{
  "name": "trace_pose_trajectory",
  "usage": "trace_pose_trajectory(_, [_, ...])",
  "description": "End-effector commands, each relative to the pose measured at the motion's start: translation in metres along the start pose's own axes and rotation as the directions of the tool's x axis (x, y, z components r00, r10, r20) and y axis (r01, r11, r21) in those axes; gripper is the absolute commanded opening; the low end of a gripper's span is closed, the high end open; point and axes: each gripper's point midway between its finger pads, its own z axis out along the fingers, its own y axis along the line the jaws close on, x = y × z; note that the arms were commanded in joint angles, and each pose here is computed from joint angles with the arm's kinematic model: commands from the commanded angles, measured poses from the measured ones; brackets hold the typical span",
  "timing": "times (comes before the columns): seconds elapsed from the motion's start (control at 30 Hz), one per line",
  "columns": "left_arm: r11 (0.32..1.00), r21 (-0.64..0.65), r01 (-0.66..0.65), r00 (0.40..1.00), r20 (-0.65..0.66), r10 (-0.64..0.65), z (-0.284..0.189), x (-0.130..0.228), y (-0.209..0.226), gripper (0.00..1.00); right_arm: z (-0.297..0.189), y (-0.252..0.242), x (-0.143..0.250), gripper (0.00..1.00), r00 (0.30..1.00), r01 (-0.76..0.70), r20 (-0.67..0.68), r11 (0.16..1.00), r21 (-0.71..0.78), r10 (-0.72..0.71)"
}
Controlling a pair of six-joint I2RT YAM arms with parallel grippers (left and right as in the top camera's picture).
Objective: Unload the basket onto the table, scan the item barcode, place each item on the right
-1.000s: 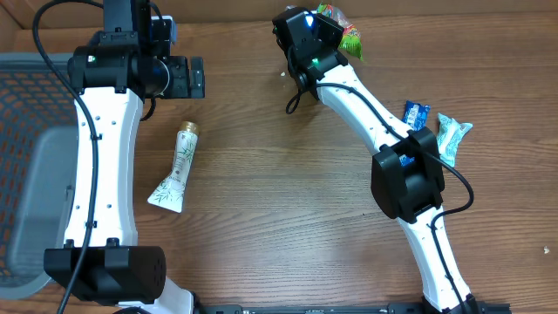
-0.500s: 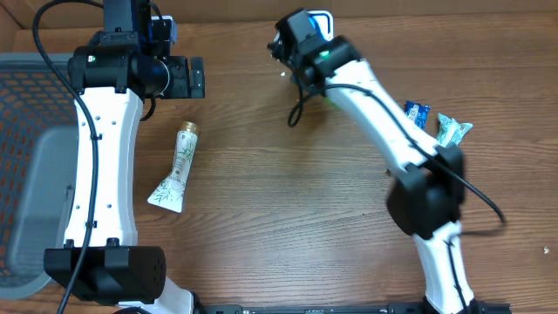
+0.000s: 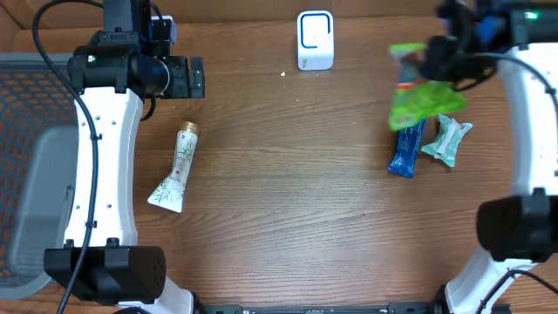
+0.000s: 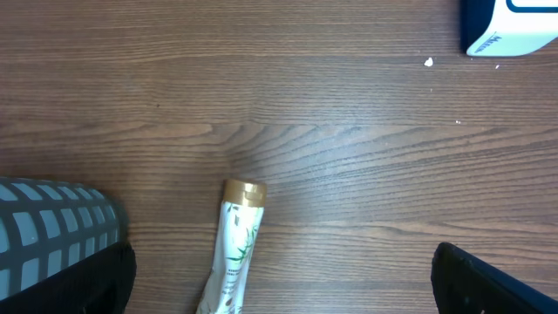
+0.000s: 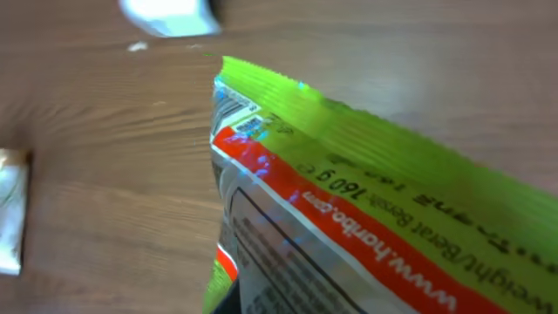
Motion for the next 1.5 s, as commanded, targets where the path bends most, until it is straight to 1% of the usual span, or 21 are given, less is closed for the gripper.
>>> trace_pose_trajectory(0.0, [1.000,0.010,0.012,1.000,-0.001,-0.012,0.000,0.001,-0.004,1.00,0.031,-0.029,0.019,0.04,0.992,-0.111,-0.064,0.992,-0.054,0.107])
trace_pose_trajectory(0.1, [1.000,0.010,0.012,1.000,-0.001,-0.012,0.000,0.001,-0.004,1.00,0.060,-0.058,0.038,0.04,0.980,-0.182,-0.094,0.980,-0.077,0.174])
trace_pose_trajectory(0.23, [1.000,0.010,0.012,1.000,-0.001,-0.012,0.000,0.001,-0.004,1.00,0.084,-0.084,0.053,0.04,0.968,-0.241,-0.093,0.966,-0.096,0.232])
trace_pose_trajectory(0.27, [1.000,0.010,0.012,1.000,-0.001,-0.012,0.000,0.001,-0.004,1.00,0.087,-0.088,0.056,0.06,0.967,-0.247,-0.092,0.964,-0.093,0.239])
trace_pose_trajectory(0.3, [1.000,0.010,0.012,1.000,-0.001,-0.012,0.000,0.001,-0.004,1.00,0.089,-0.091,0.058,0.11,0.965,-0.254,-0.092,0.963,-0.092,0.245])
trace_pose_trajectory(0.33, [1.000,0.010,0.012,1.000,-0.001,-0.012,0.000,0.001,-0.004,1.00,0.090,-0.093,0.059,0.30,0.964,-0.258,-0.092,0.962,-0.090,0.250])
trace_pose_trajectory(0.37, [1.000,0.010,0.012,1.000,-0.001,-0.012,0.000,0.001,-0.004,1.00,0.091,-0.093,0.060,0.61,0.963,-0.261,-0.094,0.961,-0.090,0.253])
trace_pose_trajectory(0.4, [1.000,0.010,0.012,1.000,-0.001,-0.012,0.000,0.001,-0.004,1.00,0.091,-0.093,0.061,0.82,0.962,-0.265,-0.098,0.960,-0.089,0.256])
trace_pose_trajectory(0.43, [1.000,0.010,0.012,1.000,-0.001,-0.012,0.000,0.001,-0.004,1.00,0.090,-0.093,0.061,0.94,0.961,-0.267,-0.100,0.960,-0.090,0.258])
trace_pose_trajectory(0.47, [1.000,0.010,0.012,1.000,-0.001,-0.012,0.000,0.001,-0.004,1.00,0.090,-0.092,0.062,1.00,0.960,-0.268,-0.104,0.959,-0.089,0.259])
trace_pose_trajectory(0.6, [1.000,0.010,0.012,1.000,-0.001,-0.012,0.000,0.001,-0.004,1.00,0.084,-0.082,0.059,1.00,0.958,-0.277,-0.114,0.951,-0.136,0.263])
trace_pose_trajectory(0.67, [1.000,0.010,0.012,1.000,-0.001,-0.012,0.000,0.001,-0.004,1.00,0.075,-0.074,0.055,1.00,0.957,-0.282,-0.119,0.945,-0.168,0.264])
trace_pose_trajectory(0.8, [1.000,0.010,0.012,1.000,-0.001,-0.012,0.000,0.001,-0.004,1.00,0.049,-0.063,0.044,1.00,0.946,-0.317,-0.123,0.933,-0.173,0.299])
trace_pose_trajectory(0.9, [1.000,0.010,0.012,1.000,-0.001,-0.012,0.000,0.001,-0.004,1.00,0.023,-0.040,0.031,1.00,0.951,-0.306,-0.115,0.921,-0.240,0.286])
trace_pose_trajectory(0.97, [1.000,0.010,0.012,1.000,-0.001,-0.012,0.000,0.001,-0.004,1.00,0.010,-0.019,0.022,1.00,0.962,-0.273,-0.099,0.916,-0.293,0.255])
trace_pose_trajectory(1.0, [1.000,0.010,0.012,1.000,-0.001,-0.012,0.000,0.001,-0.004,1.00,0.004,-0.001,0.017,1.00,0.972,-0.236,-0.087,0.914,-0.331,0.219])
trace_pose_trajectory(1.17, [1.000,0.010,0.012,1.000,-0.001,-0.012,0.000,0.001,-0.004,1.00,0.012,0.046,0.013,1.00,0.993,-0.116,-0.065,0.921,-0.373,0.099])
trace_pose_trajectory(1.27, [1.000,0.010,0.012,1.000,-0.001,-0.012,0.000,0.001,-0.004,1.00,0.018,0.064,0.012,1.00,0.998,-0.061,-0.053,0.924,-0.377,0.044])
trace_pose_trajectory(1.37, [1.000,0.010,0.012,1.000,-0.001,-0.012,0.000,0.001,-0.004,1.00,0.022,0.079,0.015,1.00,0.999,-0.026,-0.052,0.922,-0.385,0.006])
trace_pose_trajectory(1.47, [1.000,0.010,0.012,1.000,-0.001,-0.012,0.000,0.001,-0.004,1.00,0.025,0.084,0.017,1.00,0.998,-0.010,-0.058,0.930,-0.368,-0.012])
